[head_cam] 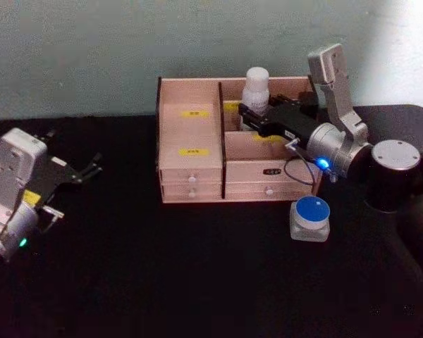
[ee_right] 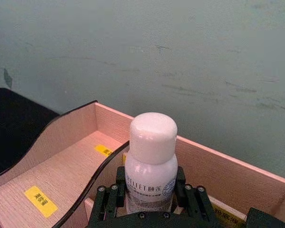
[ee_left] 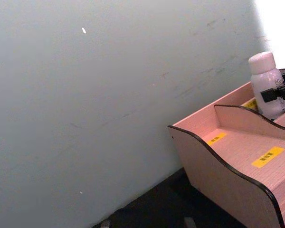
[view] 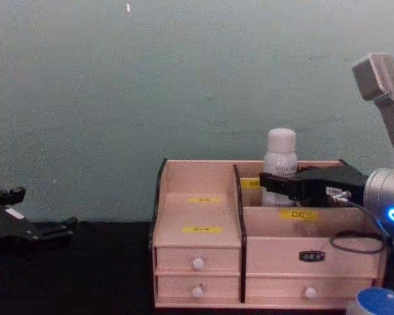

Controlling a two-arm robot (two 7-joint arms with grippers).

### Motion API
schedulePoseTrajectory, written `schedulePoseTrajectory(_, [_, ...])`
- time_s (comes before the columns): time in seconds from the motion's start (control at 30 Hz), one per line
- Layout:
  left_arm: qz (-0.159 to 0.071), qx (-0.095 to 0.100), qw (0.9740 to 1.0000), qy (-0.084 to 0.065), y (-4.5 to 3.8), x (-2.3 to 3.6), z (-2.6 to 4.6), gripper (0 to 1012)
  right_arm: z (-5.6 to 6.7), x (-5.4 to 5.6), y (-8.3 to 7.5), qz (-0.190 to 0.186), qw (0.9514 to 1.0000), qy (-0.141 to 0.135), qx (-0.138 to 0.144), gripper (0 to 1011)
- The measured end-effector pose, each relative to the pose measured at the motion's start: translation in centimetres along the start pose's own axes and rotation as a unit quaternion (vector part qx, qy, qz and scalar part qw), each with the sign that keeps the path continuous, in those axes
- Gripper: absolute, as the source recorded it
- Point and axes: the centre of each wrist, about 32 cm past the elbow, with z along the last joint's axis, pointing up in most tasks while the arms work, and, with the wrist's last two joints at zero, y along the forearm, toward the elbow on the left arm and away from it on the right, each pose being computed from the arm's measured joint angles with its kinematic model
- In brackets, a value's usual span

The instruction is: Pick up the facial cleanser and watermelon frost from the table and place them into the tiered storage box.

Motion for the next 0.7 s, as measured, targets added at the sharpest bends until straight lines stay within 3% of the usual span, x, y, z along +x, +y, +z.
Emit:
schedulePoseTrajectory(0.23, [0.000,0.000,1.0000,0.000,0.00,0.00,0.00,1001,0.03,0.02,-0.02,-0.001,1.0000,0.000,0.001,616])
schedulePoseTrajectory(0.5, [0.000,0.000,1.0000,0.000,0.00,0.00,0.00,1001,0.03,0.04,-0.04,-0.001,1.0000,0.000,0.001,881])
schedulePoseTrajectory(0.7, [0.000,0.000,1.0000,0.000,0.00,0.00,0.00,1001,0.01,0.03,-0.05,-0.001,1.0000,0.000,0.001,1002])
